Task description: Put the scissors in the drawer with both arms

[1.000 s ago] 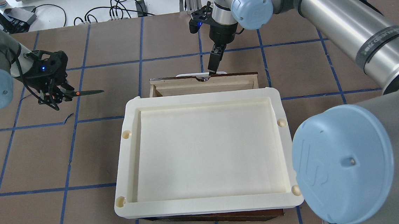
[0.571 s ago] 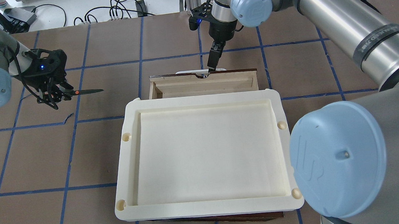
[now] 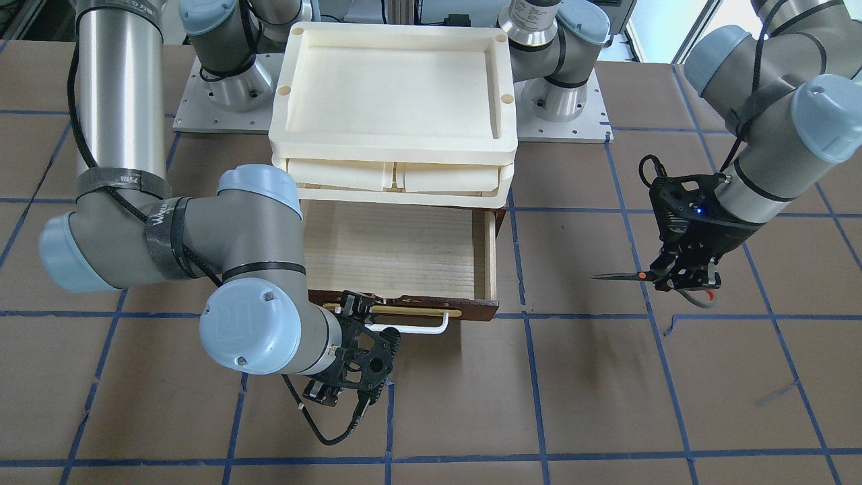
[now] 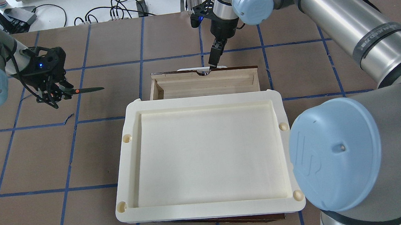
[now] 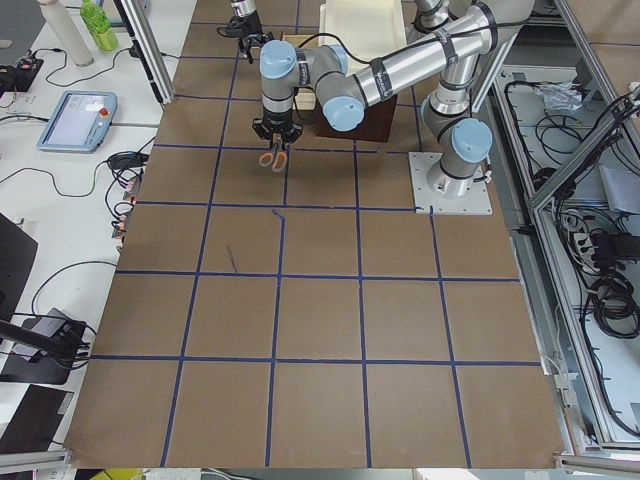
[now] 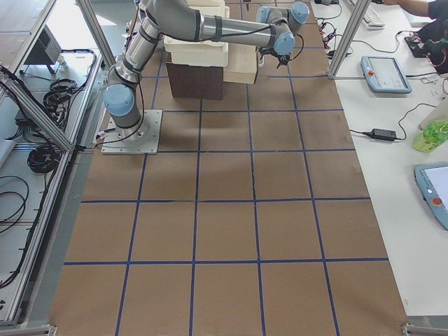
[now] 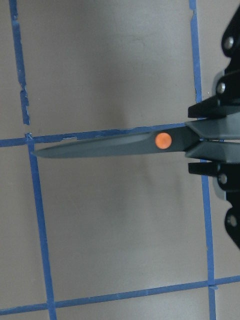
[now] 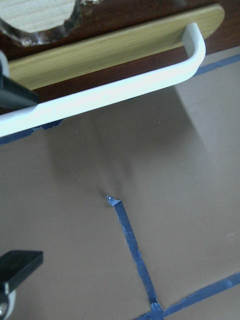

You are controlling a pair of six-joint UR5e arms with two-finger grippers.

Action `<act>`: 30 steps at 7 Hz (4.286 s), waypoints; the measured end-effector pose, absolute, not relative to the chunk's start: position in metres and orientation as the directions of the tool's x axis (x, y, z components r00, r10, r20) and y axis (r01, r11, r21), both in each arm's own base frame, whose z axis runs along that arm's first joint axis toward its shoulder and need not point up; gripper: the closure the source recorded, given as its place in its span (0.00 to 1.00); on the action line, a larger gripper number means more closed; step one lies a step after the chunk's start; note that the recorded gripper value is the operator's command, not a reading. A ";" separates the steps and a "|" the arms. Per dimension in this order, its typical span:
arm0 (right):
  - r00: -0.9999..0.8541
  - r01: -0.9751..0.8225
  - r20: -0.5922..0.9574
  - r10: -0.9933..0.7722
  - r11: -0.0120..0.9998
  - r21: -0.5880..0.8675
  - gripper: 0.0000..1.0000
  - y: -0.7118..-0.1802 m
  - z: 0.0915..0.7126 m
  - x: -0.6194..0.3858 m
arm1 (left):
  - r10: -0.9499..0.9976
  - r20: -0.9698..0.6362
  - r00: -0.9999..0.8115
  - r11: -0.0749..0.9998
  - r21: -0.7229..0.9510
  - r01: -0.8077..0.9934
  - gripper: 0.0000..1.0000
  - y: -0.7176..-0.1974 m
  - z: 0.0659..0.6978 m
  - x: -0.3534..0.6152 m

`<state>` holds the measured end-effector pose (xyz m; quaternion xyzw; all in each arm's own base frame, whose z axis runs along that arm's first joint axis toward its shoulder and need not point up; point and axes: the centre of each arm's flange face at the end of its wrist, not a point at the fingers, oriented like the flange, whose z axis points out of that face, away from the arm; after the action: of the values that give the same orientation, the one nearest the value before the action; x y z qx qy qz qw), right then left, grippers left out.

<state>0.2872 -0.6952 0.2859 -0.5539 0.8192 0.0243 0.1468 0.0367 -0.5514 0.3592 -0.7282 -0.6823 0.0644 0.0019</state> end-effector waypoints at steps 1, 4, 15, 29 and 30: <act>-0.349 -0.912 -0.265 -0.899 0.391 -0.124 0.00 -0.700 0.285 0.286 | 0.995 -0.090 0.052 -0.062 -0.103 0.993 0.82 -0.552 0.366 0.033; -0.358 -0.908 -0.258 -0.897 0.399 -0.129 0.00 -0.709 0.285 0.286 | 0.996 -0.085 0.030 -0.042 -0.139 0.989 0.82 -0.554 0.399 -0.019; -0.459 -0.853 -0.157 -0.875 0.483 -0.197 0.00 -0.685 0.409 0.206 | 0.996 -0.068 -0.060 0.042 -0.234 0.971 0.80 -0.543 0.421 -0.152; -0.913 -0.406 -0.020 -0.408 0.911 -0.077 0.00 -0.567 0.537 0.085 | 0.998 0.058 -0.017 0.031 -0.235 0.972 0.47 -0.545 0.325 -0.327; -0.920 -0.391 -0.012 -0.393 0.918 -0.068 0.00 -0.561 0.541 0.085 | 0.998 0.065 -0.013 0.028 -0.233 0.972 0.33 -0.543 0.321 -0.329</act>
<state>0.0847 -0.5613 0.5412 -0.2002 0.9792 -0.0320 0.0127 -0.3291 -0.5434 0.3213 -0.6944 -0.7092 0.0610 0.1056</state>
